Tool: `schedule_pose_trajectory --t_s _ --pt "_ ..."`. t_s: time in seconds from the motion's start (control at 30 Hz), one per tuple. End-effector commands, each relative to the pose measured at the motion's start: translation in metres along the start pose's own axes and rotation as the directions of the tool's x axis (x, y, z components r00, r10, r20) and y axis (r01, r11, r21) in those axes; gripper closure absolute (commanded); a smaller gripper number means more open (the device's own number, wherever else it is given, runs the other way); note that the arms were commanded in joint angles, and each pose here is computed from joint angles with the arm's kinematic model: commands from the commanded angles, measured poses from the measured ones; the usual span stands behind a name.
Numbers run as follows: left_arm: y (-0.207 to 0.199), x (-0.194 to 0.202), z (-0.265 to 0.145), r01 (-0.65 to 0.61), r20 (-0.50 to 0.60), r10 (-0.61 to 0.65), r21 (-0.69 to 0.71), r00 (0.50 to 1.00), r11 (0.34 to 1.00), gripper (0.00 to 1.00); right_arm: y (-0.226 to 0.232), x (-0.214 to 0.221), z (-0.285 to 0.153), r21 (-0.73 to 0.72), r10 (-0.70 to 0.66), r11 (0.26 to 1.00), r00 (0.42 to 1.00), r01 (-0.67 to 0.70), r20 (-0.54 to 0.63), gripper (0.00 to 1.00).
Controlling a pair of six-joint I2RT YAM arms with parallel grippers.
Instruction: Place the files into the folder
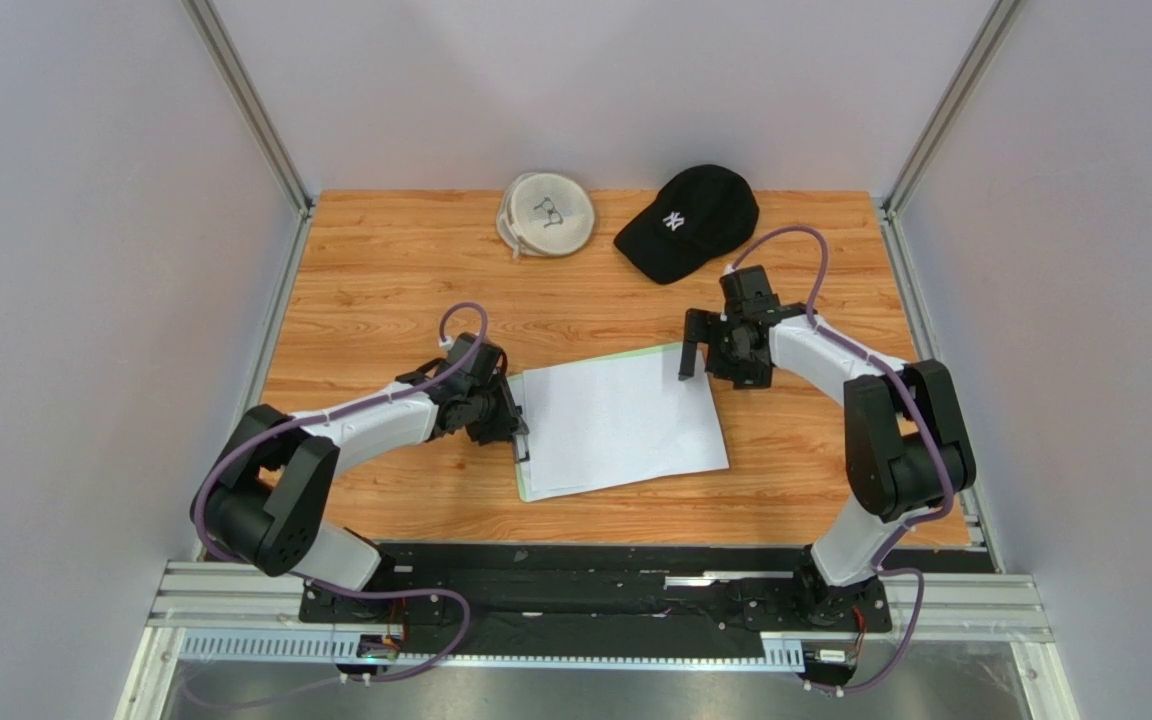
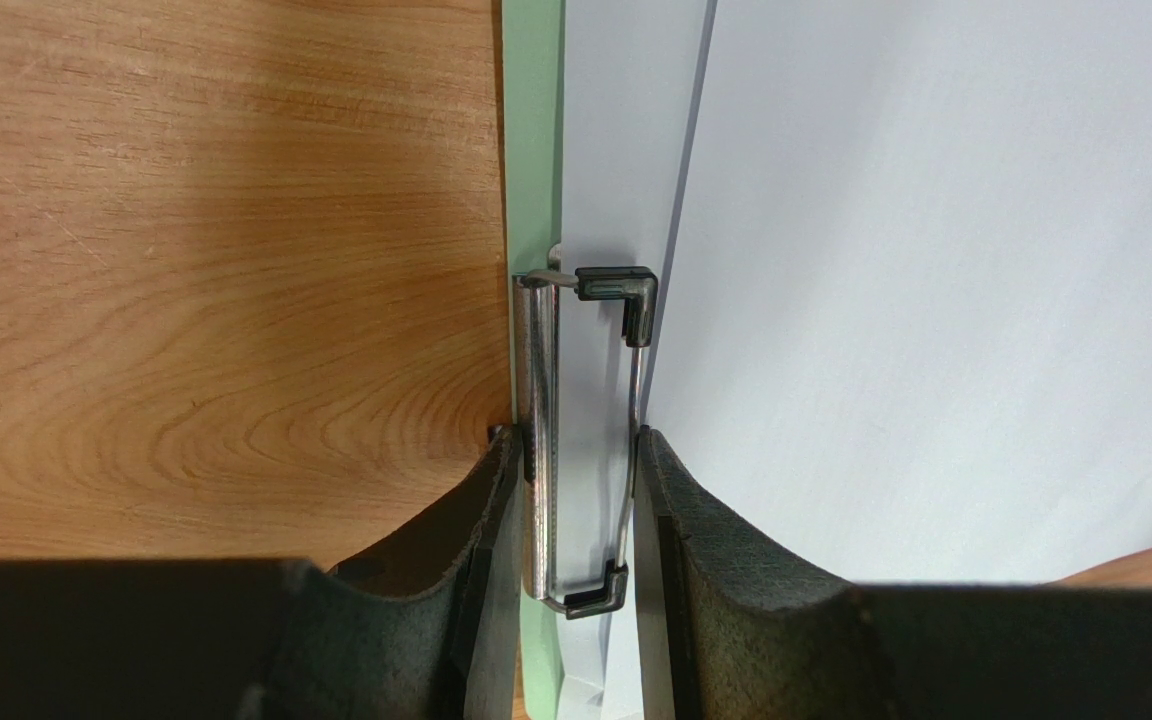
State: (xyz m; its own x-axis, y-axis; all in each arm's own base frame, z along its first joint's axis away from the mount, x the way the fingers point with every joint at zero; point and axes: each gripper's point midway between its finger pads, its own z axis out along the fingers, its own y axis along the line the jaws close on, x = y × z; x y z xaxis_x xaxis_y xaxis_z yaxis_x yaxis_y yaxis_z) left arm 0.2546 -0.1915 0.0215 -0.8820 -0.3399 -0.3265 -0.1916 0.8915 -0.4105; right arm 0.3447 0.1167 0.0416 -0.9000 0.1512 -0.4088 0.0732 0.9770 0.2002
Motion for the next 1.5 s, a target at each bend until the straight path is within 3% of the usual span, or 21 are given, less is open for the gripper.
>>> schedule_pose_trajectory --t_s 0.0,0.37,1.03,1.23,1.33,1.4,1.43,1.47 --pt "0.031 0.019 0.003 -0.036 -0.066 0.029 -0.117 0.997 0.992 1.0 0.043 -0.007 -0.004 -0.152 -0.074 0.985 0.996 0.08 0.046 0.0" --pt "0.032 0.021 0.001 -0.042 -0.069 0.034 -0.123 0.997 0.992 1.0 0.087 -0.019 -0.012 -0.199 -0.207 0.954 0.974 0.223 0.097 0.01" --pt "0.035 0.016 -0.002 -0.078 -0.057 0.07 -0.164 0.996 0.983 1.0 0.111 -0.026 -0.008 -0.304 -0.245 0.912 0.96 0.276 0.137 0.0" --pt "0.034 0.012 -0.004 -0.089 -0.053 0.081 -0.173 0.995 0.981 1.0 0.11 -0.032 -0.007 -0.29 -0.247 0.914 0.956 0.284 0.157 0.0" --pt "0.034 0.01 -0.006 -0.1 -0.063 0.09 -0.184 0.994 0.978 1.0 0.094 -0.037 -0.003 -0.195 -0.233 0.946 0.961 0.259 0.147 0.0" --pt "0.031 0.008 -0.007 -0.116 -0.062 0.106 -0.174 0.992 0.978 0.92 0.086 -0.039 -0.003 -0.149 -0.232 0.956 0.962 0.253 0.143 0.0" --pt "0.03 0.007 -0.008 -0.12 -0.06 0.111 -0.17 0.992 0.978 0.77 0.084 -0.039 -0.005 -0.135 -0.229 0.959 0.963 0.248 0.143 0.0" --pt "0.026 0.005 -0.008 -0.12 -0.052 0.113 -0.159 0.992 0.98 0.69 0.08 -0.043 -0.006 -0.117 -0.217 0.965 0.965 0.235 0.147 0.0"
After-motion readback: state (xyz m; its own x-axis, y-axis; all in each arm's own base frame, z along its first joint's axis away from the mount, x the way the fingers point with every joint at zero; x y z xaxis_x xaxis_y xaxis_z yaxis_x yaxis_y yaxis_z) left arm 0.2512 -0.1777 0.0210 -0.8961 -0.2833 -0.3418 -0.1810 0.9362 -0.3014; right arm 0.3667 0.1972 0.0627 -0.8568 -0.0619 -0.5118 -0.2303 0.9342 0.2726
